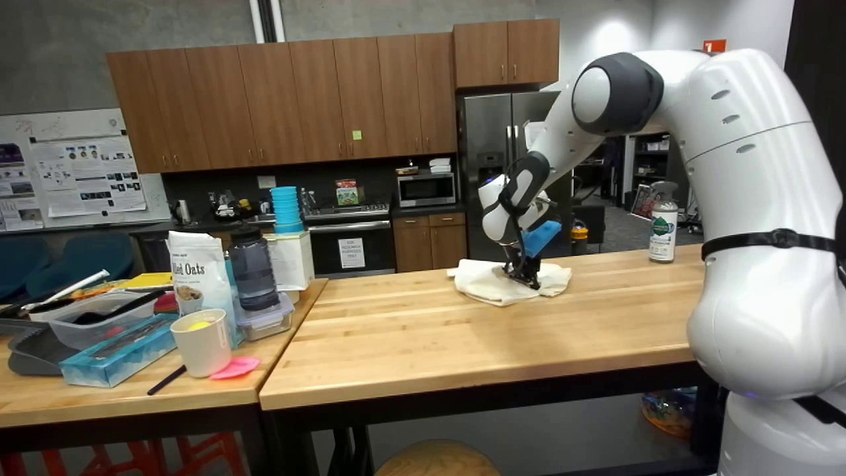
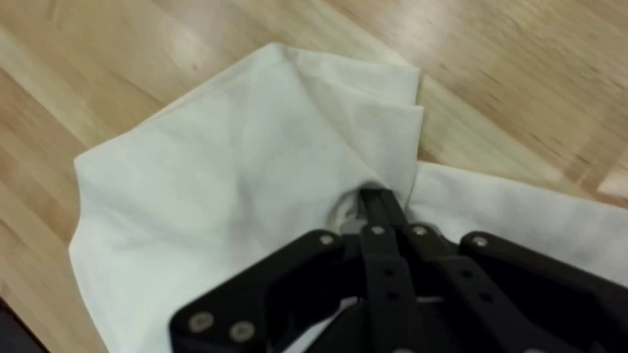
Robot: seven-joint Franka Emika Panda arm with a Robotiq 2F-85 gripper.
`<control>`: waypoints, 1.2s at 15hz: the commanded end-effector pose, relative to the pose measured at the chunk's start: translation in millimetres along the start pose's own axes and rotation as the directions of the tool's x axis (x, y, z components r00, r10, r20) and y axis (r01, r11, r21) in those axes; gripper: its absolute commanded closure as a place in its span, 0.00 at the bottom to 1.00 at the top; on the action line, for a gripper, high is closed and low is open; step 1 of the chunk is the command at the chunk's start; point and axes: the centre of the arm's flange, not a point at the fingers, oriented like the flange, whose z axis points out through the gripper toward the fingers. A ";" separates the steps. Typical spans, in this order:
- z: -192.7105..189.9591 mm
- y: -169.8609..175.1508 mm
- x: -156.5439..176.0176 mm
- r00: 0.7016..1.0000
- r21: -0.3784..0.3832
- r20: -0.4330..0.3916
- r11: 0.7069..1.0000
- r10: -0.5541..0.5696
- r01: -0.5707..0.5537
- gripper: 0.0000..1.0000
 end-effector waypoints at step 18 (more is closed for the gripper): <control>6.8 -68.6 93.6 0.953 -0.079 0.019 0.950 -0.303 0.304 1.00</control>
